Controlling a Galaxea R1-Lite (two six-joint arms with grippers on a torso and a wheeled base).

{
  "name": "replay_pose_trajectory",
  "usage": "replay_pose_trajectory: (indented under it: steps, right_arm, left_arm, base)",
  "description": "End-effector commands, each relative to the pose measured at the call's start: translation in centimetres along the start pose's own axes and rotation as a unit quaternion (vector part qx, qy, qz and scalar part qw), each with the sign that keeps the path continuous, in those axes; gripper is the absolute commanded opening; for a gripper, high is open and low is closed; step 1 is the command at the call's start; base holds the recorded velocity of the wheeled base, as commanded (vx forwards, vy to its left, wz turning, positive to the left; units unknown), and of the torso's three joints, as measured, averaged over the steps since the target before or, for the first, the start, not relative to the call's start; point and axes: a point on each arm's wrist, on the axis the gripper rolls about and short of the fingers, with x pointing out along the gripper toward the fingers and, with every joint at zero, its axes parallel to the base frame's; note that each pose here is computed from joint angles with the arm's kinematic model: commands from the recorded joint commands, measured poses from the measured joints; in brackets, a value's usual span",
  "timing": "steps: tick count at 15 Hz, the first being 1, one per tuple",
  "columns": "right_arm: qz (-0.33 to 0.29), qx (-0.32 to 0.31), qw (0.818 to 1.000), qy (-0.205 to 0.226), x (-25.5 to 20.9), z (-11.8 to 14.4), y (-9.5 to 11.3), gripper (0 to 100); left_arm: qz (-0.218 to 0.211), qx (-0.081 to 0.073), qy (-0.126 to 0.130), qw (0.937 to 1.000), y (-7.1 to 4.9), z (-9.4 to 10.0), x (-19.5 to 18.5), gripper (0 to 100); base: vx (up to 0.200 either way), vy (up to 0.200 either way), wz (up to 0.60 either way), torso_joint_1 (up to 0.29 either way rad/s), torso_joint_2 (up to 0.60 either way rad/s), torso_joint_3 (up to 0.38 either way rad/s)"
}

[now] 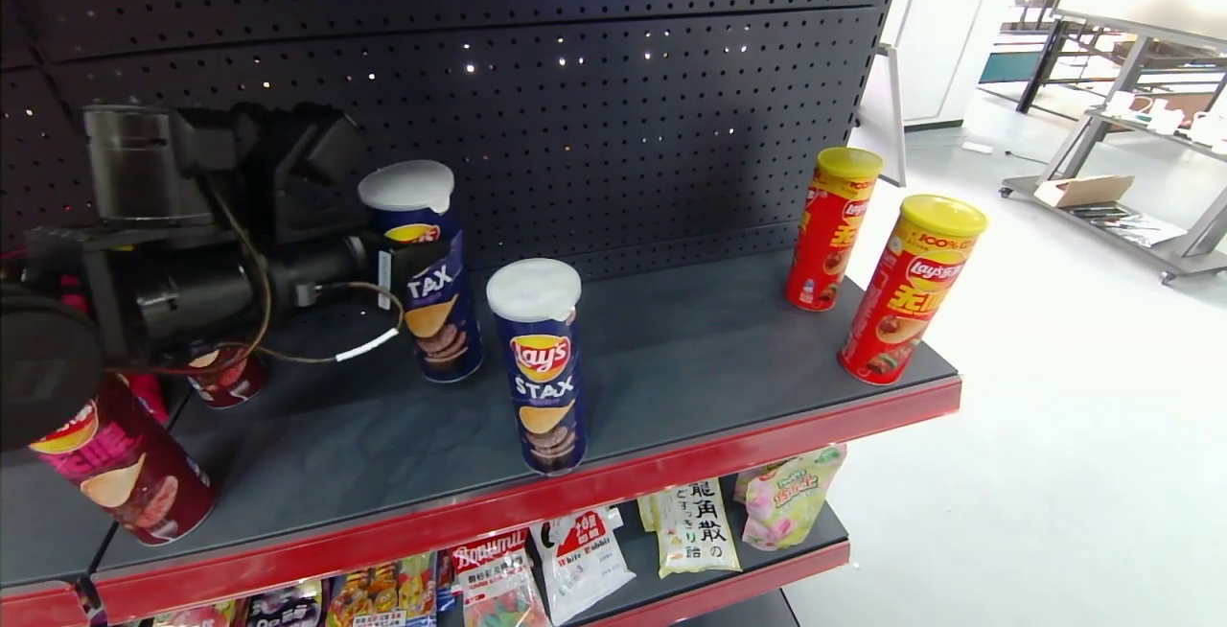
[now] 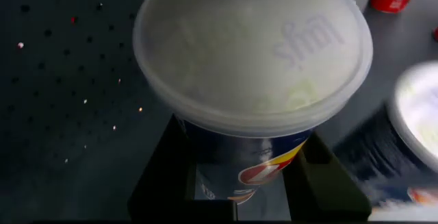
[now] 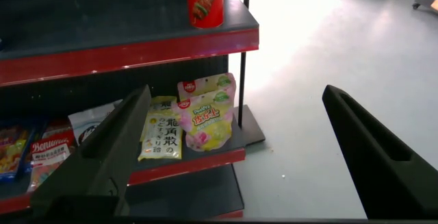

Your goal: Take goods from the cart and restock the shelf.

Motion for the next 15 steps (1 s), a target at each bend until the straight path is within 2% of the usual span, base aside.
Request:
replay_pose_trajectory:
  steps: [1,4,7,10,11,13,15]
  right_arm:
    - [0.0,0.0,1.0,0.0,0.0,0.0,0.0,100]
    - [0.0,-0.001,1.0,0.0,0.0,0.0,0.0,100]
    - [0.0,0.0,1.0,0.0,0.0,0.0,0.0,100]
    - [0.0,0.0,1.0,0.0,0.0,0.0,0.0,100]
    - [0.0,0.0,1.0,0.0,0.0,0.0,0.0,100]
    - [0.0,0.0,1.0,0.0,0.0,0.0,0.0,100]
    - [0.0,0.0,1.0,0.0,0.0,0.0,0.0,100]
  left_arm:
    - [-0.003,-0.002,0.015,0.9999,0.5,-0.5,4.8,0]
    - [-0.003,-0.002,0.015,0.9999,0.7,-0.6,6.7,0]
    - [-0.01,0.003,-0.009,0.9999,0.2,-0.6,8.8,0]
    - [-0.012,0.004,-0.023,0.9997,0.2,-0.3,10.8,0]
    - [-0.013,0.001,-0.026,0.9996,0.1,-0.1,11.1,0]
    - [-0.016,-0.016,-0.026,0.9994,-0.1,-0.2,11.9,0]
    - [-0.019,-0.024,-0.023,0.9993,-0.3,-0.5,12.1,0]
  base:
    - [0.0,0.0,0.0,0.0,0.0,0.0]
    - [0.0,0.0,0.0,0.0,0.0,0.0]
    - [0.0,0.0,0.0,0.0,0.0,0.0]
    - [0.0,0.0,0.0,0.0,0.0,0.0]
    - [0.0,0.0,0.0,0.0,0.0,0.0]
    - [0.0,0.0,0.0,0.0,0.0,0.0]
    - [0.0,0.0,0.0,0.0,0.0,0.0]
